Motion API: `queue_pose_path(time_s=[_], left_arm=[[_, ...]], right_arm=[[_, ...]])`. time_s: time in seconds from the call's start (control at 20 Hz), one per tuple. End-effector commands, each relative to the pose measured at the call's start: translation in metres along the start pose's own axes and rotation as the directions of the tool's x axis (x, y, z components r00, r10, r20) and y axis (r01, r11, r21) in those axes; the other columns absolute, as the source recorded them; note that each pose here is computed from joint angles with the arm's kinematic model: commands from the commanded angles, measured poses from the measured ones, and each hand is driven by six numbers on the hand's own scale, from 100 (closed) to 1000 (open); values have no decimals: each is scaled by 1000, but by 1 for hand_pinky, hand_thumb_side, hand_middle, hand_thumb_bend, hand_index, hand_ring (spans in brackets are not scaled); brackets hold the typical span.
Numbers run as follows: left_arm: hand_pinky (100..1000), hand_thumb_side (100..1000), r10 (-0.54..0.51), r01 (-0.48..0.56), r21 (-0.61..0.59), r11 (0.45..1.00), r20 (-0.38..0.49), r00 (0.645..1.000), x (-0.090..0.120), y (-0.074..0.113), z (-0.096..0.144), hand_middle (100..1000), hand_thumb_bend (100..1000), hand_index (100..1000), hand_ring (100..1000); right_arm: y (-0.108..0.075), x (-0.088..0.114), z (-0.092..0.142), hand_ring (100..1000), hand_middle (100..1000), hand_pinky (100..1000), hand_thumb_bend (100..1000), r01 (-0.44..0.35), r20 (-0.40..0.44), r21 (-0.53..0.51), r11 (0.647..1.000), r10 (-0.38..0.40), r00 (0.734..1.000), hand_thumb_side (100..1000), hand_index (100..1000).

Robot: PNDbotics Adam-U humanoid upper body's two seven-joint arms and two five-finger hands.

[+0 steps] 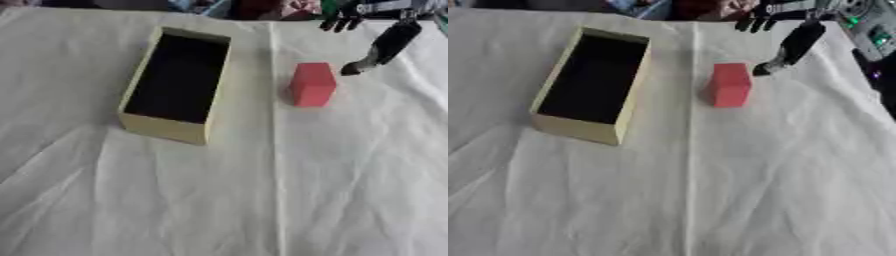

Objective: Pick up objects on the table and place them in the box.

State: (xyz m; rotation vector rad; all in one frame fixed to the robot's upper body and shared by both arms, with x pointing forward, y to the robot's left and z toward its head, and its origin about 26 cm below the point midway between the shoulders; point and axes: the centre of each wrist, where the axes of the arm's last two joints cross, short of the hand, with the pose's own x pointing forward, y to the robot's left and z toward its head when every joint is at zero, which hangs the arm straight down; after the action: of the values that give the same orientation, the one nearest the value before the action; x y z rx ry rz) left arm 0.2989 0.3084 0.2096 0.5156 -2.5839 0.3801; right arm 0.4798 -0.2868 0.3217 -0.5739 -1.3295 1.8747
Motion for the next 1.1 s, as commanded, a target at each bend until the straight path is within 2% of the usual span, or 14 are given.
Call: queue_pose_path(time_s=[0.05,0.85,1.1], left_arm=[[570,100,8,-8,-6,1000,33,999,7,-1,-6,521,160,666,540],[570,100,21,-21,-5,1000,30,999,7,-3,-6,520,157,665,539],[570,100,25,-25,-5,1000,30,999,7,-3,-6,520,157,665,539]], right_arm=[[-11,8,3,895,890,866,478,-86,48,72,994,83,995,286,950],[10,10,-21,888,866,855,497,-33,4,139,990,33,999,310,945],[16,9,-26,891,843,850,500,-33,-38,164,986,40,998,324,939]])
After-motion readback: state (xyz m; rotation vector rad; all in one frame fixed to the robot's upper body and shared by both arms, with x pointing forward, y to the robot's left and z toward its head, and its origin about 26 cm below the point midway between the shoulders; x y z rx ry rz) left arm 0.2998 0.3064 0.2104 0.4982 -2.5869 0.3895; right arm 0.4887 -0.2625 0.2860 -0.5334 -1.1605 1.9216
